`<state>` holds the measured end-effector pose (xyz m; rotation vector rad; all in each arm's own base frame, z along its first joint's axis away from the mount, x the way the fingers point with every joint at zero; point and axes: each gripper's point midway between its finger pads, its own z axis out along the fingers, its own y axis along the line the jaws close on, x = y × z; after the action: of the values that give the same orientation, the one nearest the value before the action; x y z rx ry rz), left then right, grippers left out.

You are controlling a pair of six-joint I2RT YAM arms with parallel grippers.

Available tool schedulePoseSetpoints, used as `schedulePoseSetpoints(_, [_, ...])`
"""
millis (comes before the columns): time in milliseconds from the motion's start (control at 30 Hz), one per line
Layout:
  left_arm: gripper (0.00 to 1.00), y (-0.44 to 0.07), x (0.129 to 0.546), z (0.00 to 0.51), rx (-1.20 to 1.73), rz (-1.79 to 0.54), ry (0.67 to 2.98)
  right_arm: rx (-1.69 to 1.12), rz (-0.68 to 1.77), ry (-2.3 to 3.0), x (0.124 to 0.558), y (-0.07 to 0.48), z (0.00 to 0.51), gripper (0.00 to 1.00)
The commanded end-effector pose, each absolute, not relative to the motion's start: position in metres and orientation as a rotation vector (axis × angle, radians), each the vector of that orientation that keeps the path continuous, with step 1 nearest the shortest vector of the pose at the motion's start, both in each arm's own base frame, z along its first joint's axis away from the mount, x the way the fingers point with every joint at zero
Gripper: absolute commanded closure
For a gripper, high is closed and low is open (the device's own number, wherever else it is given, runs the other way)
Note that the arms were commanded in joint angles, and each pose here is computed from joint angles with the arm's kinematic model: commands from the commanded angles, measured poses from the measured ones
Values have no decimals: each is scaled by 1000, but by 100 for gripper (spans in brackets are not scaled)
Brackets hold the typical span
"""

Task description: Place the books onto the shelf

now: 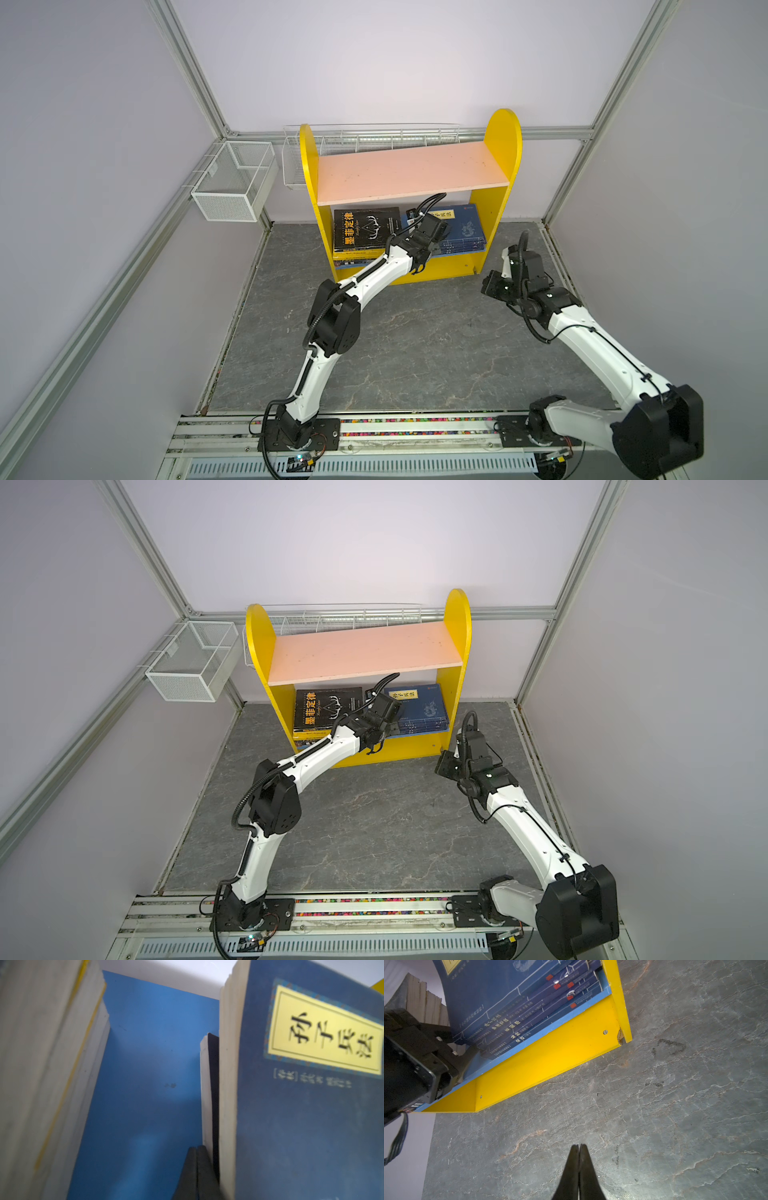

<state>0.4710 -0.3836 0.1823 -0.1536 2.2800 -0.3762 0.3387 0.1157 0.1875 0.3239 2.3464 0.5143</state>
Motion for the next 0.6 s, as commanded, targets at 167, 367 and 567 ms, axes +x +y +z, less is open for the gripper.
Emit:
schedulePoseSetpoints(167, [100,-418,463,217,-8,-484,2222,378,492,2348,333,104,186,94])
schedulePoseSetpoints(367, [100,-405,459,221,7,-406,2232,418,481,2344,332,96,186,94])
schedulePoseSetpoints(567, [86,-391,455,252,37,-358,2181,391,481,2332,331,96,191,94])
